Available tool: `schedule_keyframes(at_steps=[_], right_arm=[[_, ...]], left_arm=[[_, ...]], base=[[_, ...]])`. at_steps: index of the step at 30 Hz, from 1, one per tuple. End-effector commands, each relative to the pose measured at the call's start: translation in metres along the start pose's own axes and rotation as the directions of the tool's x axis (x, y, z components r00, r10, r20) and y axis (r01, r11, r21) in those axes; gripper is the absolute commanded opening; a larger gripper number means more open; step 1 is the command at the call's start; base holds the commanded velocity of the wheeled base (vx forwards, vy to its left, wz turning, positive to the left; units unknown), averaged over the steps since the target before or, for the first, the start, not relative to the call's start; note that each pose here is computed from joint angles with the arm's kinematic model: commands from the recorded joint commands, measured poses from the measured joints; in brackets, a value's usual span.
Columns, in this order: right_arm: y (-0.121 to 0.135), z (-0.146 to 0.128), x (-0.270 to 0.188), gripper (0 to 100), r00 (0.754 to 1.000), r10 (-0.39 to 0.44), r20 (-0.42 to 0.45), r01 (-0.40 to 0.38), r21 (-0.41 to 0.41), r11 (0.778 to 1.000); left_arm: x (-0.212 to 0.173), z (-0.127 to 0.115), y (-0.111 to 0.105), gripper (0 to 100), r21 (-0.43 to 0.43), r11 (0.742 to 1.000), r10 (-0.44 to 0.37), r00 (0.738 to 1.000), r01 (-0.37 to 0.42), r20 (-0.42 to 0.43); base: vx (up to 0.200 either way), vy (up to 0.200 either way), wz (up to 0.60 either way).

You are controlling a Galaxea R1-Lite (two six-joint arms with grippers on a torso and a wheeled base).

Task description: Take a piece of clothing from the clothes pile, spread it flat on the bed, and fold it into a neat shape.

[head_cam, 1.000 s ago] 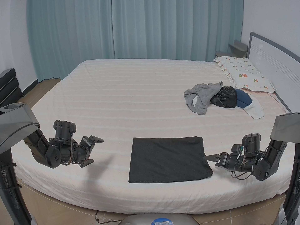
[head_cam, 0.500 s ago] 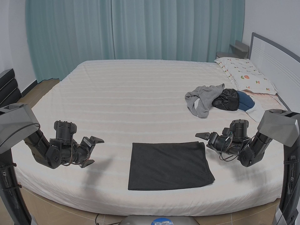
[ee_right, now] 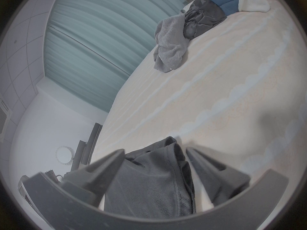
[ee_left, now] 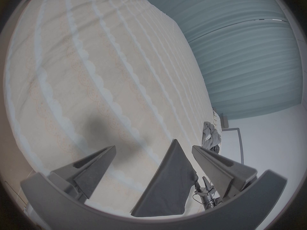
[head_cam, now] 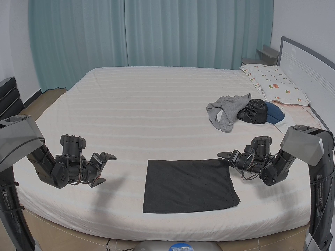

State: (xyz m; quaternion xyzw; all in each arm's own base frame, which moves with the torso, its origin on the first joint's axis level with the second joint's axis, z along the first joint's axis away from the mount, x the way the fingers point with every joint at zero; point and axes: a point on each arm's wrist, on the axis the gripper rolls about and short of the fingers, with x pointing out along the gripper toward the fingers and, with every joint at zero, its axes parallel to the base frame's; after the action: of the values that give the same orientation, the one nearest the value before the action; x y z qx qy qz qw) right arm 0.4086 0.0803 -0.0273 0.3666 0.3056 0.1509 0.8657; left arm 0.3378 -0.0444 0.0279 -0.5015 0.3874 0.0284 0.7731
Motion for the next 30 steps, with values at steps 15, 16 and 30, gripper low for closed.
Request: schedule_keyframes(at_steps=[15,16,30], right_arm=[[-0.011,0.007,0.0,0,1.0,-0.026,0.011,0.026,0.02,0.999],[-0.011,0.007,0.0,0,1.0,-0.028,0.011,0.028,0.021,0.999],[-0.018,0.006,0.003,100,0.999,-0.047,-0.002,0.047,0.032,0.998]], left_arm=[[0.001,0.0,0.001,100,-0.001,1.0,0.004,1.0,-0.004,-0.001],[0.001,0.0,0.001,100,-0.001,1.0,0.004,1.0,-0.004,-0.001],[0.001,-0.001,0.001,100,0.001,1.0,0.004,1.0,-0.004,0.0]], base=[[0.0,0.0,0.0],[0.0,0.0,0.0],[0.0,0.0,0.0]])
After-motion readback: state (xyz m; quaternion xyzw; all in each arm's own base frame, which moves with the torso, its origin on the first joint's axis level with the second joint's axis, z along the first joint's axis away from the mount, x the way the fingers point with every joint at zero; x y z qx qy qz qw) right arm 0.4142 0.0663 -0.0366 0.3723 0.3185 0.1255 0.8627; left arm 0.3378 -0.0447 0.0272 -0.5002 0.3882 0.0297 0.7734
